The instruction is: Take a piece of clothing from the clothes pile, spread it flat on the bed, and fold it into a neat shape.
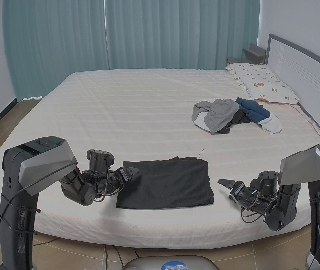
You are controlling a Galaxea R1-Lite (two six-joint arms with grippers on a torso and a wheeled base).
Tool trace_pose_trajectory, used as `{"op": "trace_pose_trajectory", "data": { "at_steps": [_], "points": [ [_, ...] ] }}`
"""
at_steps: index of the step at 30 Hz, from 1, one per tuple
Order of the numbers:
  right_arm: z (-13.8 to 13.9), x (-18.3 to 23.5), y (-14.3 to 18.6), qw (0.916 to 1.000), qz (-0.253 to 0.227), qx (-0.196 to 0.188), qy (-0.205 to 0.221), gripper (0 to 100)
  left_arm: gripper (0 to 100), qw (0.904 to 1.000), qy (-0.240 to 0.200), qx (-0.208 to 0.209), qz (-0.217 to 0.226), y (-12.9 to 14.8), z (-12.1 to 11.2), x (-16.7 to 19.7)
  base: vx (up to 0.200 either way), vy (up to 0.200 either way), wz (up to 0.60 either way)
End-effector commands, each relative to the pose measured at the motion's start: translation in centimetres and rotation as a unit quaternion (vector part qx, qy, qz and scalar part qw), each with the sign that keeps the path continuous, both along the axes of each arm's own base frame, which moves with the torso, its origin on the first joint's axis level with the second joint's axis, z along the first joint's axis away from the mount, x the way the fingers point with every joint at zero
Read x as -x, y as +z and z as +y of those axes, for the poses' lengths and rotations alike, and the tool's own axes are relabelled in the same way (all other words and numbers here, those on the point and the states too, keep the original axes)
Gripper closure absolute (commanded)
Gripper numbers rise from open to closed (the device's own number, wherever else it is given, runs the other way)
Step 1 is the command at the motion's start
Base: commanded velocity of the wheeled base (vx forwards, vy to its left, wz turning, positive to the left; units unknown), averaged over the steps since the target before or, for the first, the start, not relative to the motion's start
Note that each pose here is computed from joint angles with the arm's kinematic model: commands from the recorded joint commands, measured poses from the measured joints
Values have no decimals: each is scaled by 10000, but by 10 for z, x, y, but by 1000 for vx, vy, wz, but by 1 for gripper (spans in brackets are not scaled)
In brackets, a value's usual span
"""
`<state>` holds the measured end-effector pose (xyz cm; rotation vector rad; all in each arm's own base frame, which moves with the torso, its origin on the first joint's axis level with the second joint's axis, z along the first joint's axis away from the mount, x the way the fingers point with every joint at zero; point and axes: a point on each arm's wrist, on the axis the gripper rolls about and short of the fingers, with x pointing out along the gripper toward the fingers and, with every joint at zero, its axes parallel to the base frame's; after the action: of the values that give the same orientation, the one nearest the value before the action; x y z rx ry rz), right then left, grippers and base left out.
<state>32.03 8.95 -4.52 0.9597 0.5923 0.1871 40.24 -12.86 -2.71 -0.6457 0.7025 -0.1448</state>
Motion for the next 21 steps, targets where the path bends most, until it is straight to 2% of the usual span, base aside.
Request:
{"op": "trace_pose_trajectory", "data": {
  "at_steps": [1,6,7,21],
  "points": [
    [0,0,0,10000,-53,0,8,0,0,10000,2,-26,36,-8,-2,-2,0,0,0],
    [1,0,-1,10000,-52,15,22,0,0,10000,-12,-17,23,-9,-4,-5,0,0,0],
    [1,0,-1,10000,-59,13,22,0,100,10000,-12,-15,16,-10,-4,-6,0,0,0],
    [1,0,-1,10000,-55,21,25,0,100,9999,35,-50,118,-12,0,-1,0,0,0]
  ]
}}
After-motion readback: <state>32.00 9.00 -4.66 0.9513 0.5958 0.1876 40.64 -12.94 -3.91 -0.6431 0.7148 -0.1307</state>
